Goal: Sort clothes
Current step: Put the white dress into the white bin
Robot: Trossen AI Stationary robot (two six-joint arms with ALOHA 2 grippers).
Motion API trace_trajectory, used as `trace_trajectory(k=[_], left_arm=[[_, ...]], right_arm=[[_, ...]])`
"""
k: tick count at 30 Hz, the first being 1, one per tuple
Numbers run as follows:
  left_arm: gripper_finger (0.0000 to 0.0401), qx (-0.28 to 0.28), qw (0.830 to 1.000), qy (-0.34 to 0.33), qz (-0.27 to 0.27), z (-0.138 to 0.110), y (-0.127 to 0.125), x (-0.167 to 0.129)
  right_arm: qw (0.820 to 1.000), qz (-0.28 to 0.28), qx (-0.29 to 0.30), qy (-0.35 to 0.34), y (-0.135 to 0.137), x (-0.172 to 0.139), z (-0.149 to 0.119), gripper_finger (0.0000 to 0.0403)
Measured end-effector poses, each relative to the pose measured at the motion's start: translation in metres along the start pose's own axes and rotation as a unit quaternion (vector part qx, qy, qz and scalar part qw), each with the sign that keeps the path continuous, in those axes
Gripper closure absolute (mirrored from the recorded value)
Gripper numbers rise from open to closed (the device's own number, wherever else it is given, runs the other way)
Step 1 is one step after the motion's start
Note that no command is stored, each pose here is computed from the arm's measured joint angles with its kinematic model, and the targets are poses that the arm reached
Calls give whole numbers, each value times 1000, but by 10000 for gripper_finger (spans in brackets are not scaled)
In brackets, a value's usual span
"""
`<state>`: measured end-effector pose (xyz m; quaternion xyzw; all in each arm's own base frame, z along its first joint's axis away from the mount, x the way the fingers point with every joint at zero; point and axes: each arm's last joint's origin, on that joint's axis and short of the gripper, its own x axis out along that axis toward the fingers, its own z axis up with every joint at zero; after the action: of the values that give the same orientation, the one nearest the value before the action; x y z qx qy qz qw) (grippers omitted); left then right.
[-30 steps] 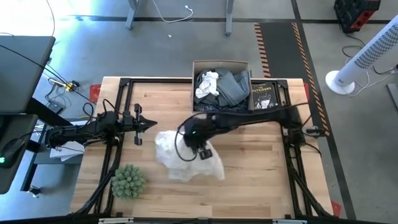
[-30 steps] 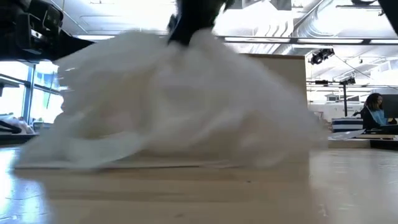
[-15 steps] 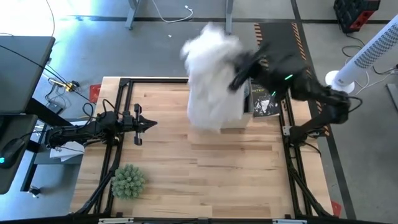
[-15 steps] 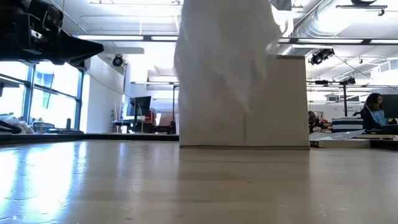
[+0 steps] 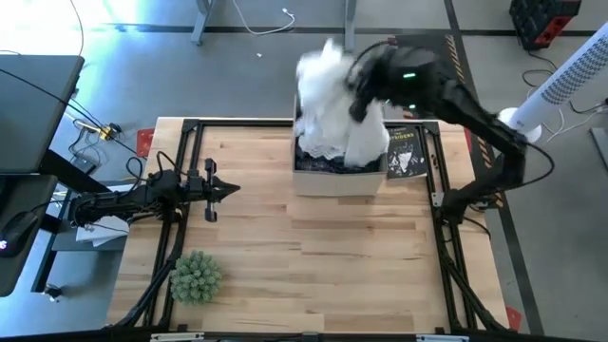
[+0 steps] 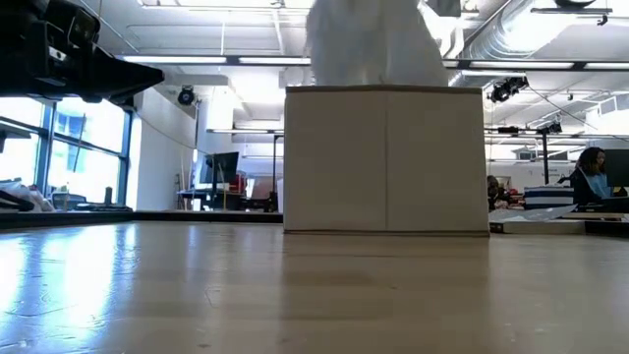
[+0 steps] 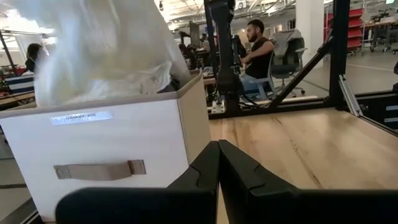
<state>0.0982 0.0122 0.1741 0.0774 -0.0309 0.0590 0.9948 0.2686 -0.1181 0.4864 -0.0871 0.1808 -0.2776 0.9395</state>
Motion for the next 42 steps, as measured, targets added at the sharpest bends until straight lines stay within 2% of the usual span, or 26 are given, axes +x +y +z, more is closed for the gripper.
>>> trace_trajectory(k=[2, 4, 6, 8, 13, 17, 19, 21, 28, 34, 37, 40, 42], left_arm=[[400, 0, 1000, 0, 0, 0, 0, 0], [400, 0, 1000, 0, 0, 0, 0, 0], [400, 0, 1000, 0, 0, 0, 0, 0], [400, 0, 1000, 0, 0, 0, 0, 0], [400, 0, 1000, 0, 0, 0, 0, 0], [400, 0, 1000, 0, 0, 0, 0, 0], [400, 0, 1000, 0, 0, 0, 0, 0], [400, 0, 1000, 0, 0, 0, 0, 0], [400, 0, 1000, 0, 0, 0, 0, 0], [400, 0, 1000, 0, 0, 0, 0, 0], [400, 0, 1000, 0, 0, 0, 0, 0], [400, 0, 1000, 0, 0, 0, 0, 0], [400, 0, 1000, 0, 0, 0, 0, 0]], right_arm=[[991, 74, 9, 107, 8, 22, -26, 367], [969, 130, 10, 210, 18, 46, -58, 367], [947, 157, 10, 279, 30, 71, -94, 367], [944, 154, 26, 291, 40, 96, -129, 367], [954, 130, 86, 257, 55, 136, -217, 363], [959, 127, 124, 222, 59, 145, -249, 346], [960, 128, 123, 216, 60, 146, -249, 338], [960, 127, 123, 217, 57, 144, -240, 327], [954, 135, 105, 247, 34, 122, -160, 269], [938, 178, 94, 281, 22, 89, -109, 257], [944, 161, 83, 278, 17, 78, -93, 257], [955, 131, 70, 256, 14, 77, -84, 256], [962, 130, 61, 232, 13, 80, -80, 255]])
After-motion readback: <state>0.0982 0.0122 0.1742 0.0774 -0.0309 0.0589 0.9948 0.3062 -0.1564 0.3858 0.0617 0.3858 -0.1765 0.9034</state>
